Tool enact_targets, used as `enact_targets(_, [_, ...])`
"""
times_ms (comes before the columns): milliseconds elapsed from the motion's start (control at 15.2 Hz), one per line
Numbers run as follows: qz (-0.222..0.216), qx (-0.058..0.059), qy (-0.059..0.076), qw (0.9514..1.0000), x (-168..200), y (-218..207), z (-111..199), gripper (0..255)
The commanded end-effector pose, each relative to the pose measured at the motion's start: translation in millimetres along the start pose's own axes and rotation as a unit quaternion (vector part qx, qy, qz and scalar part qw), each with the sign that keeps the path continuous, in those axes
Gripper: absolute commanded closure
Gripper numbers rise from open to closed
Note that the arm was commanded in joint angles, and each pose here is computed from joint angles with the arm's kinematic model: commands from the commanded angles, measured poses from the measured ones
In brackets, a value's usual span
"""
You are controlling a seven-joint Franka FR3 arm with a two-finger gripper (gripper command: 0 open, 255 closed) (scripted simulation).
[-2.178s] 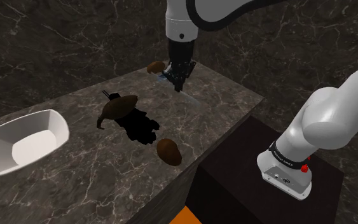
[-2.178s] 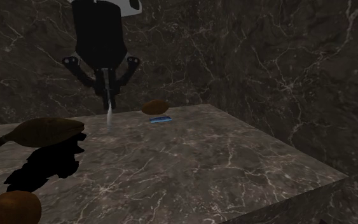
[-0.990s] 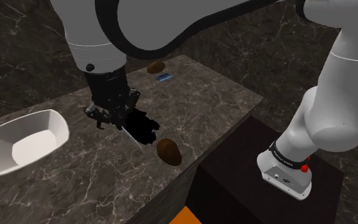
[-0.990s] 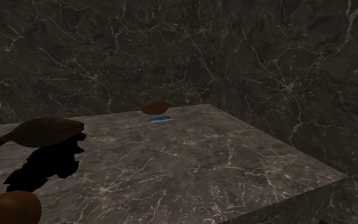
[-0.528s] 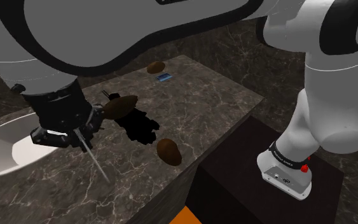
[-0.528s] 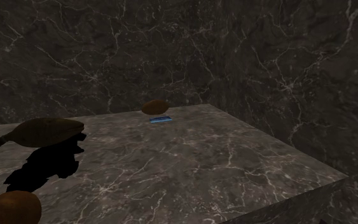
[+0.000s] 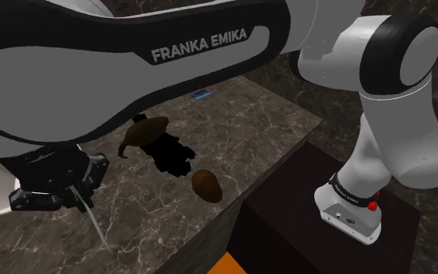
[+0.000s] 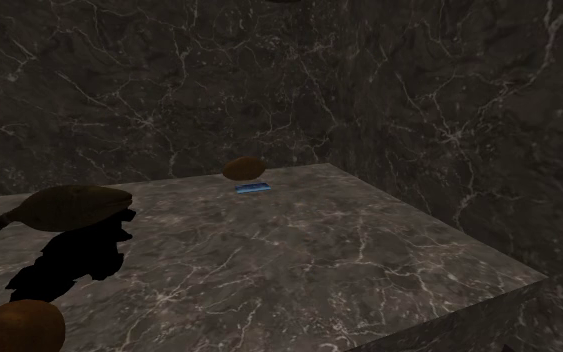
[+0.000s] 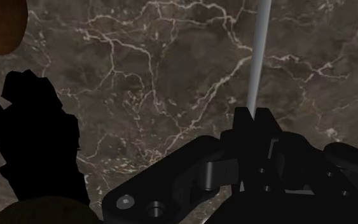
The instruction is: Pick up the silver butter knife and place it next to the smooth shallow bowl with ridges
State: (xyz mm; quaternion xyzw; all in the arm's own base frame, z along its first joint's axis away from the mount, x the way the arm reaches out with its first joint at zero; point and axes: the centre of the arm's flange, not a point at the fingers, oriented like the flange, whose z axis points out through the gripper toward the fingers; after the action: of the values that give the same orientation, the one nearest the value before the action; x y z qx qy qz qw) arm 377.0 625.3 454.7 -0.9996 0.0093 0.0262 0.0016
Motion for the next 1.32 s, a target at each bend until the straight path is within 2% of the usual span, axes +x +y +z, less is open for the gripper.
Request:
enact_targets(0, [0.000,0.000,0.000,1.0000,2,0,10,255])
enact_targets(924, [0.000,0.000,0.000,1.0000,6,0,85,255])
enact_targets(1254, [0.000,0.000,0.000,1.0000,6,0,85,255])
